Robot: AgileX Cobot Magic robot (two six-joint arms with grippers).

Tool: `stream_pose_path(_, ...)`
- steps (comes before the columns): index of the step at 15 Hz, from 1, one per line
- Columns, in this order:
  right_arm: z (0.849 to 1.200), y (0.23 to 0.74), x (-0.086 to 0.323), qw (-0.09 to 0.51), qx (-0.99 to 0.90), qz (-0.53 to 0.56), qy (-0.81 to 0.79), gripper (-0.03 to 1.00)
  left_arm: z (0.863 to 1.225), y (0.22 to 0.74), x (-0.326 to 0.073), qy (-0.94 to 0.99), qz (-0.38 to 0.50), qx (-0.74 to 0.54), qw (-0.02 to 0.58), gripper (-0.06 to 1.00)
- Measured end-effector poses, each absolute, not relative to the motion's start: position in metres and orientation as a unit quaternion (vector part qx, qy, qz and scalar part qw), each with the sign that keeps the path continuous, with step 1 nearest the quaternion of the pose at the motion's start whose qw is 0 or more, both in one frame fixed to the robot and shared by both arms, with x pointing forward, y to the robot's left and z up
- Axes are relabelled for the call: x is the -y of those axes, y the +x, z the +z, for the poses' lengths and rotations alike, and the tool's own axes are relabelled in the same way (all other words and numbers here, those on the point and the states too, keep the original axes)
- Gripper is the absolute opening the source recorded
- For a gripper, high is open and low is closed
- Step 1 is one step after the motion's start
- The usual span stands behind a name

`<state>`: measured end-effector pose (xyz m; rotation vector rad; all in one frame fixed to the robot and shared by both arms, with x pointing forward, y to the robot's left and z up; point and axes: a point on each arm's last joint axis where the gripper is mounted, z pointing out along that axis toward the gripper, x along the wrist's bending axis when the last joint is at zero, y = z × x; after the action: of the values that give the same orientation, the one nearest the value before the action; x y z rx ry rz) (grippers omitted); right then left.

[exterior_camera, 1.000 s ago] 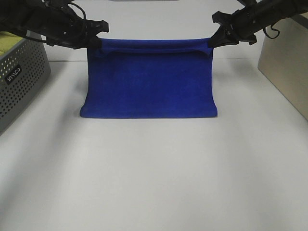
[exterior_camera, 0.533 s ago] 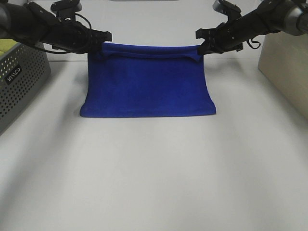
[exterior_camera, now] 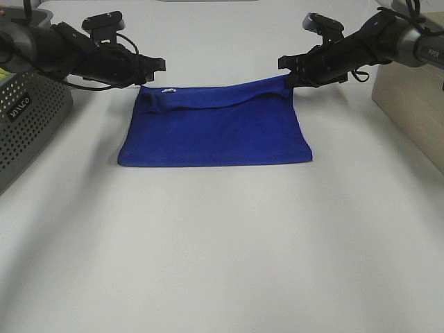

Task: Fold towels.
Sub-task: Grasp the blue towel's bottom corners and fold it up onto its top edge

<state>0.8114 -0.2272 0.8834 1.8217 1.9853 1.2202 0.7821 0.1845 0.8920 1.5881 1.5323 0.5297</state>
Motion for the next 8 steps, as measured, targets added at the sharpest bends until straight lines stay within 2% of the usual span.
stream_pose_path(1, 0.883, 0.811, 0.227, 0.091, -0.668, 0.41, 0.614, 0.21, 0.893, 0.783, -0.185, 0.631, 0.217, -0.612, 0.424, 0.47)
stream_pose_path(2, 0.883, 0.811, 0.227, 0.089, -0.67, 0.409, 0.613, 0.37, 0.893, 0.783, -0.185, 0.63, 0.22, -0.612, 0.424, 0.57)
stream_pose_path(3, 0.888, 0.807, 0.226, 0.078, -0.687, 0.397, 0.603, 0.72, 0.898, 0.784, -0.186, 0.632, 0.231, -0.605, 0.425, 0.69)
stream_pose_path(4, 0.895, 0.804, 0.226, 0.072, -0.703, 0.385, 0.593, 0.8, 0.903, 0.783, -0.185, 0.642, 0.23, -0.597, 0.423, 0.71)
stream_pose_path(5, 0.905, 0.799, 0.225, 0.061, -0.72, 0.371, 0.584, 0.83, 0.909, 0.78, -0.184, 0.656, 0.22, -0.587, 0.42, 0.71)
stream_pose_path(8, 0.934, 0.778, 0.229, 0.009, -0.741, 0.296, 0.603, 0.85, 0.908, 0.768, -0.188, 0.688, 0.129, -0.602, 0.385, 0.72)
